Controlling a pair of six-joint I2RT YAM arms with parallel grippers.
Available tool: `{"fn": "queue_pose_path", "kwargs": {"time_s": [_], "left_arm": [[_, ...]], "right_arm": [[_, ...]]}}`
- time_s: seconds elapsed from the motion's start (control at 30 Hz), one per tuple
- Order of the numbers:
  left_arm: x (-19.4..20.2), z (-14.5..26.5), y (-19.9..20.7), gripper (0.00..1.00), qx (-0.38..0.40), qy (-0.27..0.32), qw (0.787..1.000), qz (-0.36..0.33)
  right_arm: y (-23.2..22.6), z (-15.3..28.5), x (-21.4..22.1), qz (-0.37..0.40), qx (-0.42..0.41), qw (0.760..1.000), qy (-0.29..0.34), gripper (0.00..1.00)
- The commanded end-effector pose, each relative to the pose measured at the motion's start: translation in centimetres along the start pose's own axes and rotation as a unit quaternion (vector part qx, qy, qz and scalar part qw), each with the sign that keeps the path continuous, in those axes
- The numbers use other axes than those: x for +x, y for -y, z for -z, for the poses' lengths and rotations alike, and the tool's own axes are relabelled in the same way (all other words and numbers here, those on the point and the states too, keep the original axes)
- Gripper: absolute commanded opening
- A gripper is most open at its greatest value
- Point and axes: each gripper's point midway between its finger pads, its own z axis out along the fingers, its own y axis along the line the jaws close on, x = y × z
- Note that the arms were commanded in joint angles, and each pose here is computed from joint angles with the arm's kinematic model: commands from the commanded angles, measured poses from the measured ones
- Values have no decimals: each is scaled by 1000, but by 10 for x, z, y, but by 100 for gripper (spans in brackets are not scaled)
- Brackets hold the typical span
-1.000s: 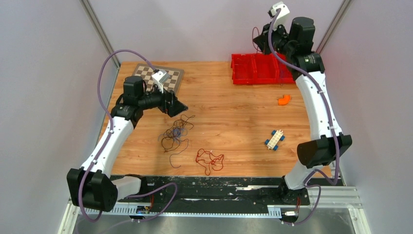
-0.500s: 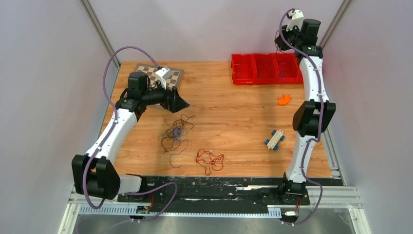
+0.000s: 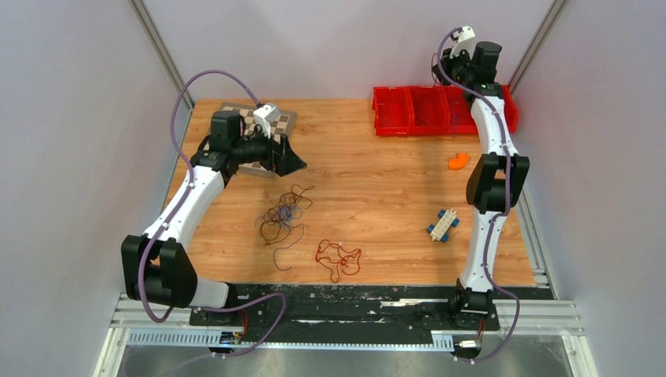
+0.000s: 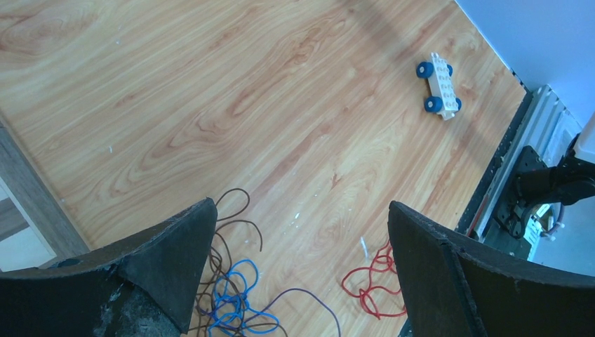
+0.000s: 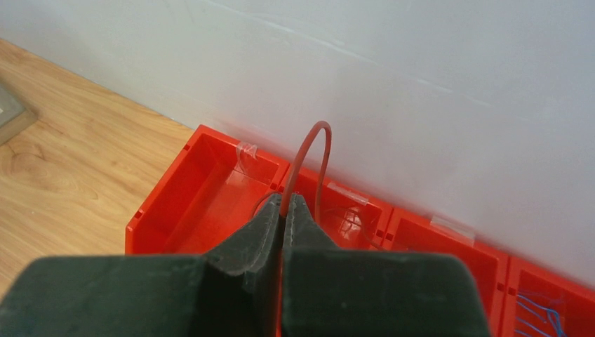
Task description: Untangle the cables
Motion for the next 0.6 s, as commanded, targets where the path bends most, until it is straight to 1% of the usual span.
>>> {"fn": "queue_pose_path", "kwargs": {"time_s": [0.0, 0.13, 0.37, 0.57], "left_arm": [[-15, 2, -3, 100, -9, 11, 1000, -6], [-12, -1, -6, 100, -10, 3, 1000, 1], [-11, -4, -11, 99, -15, -4, 1000, 8], [-8, -2, -11, 99, -20, -10, 1000, 9]], "right_arm": [[-7, -16, 34, 17, -19, 1000, -11, 0], [-8, -26, 78, 15, -26, 998, -47, 0], [-11, -38, 132, 20, -27, 995, -98, 0], [-8, -43, 158, 28, -6, 991, -128, 0]]}}
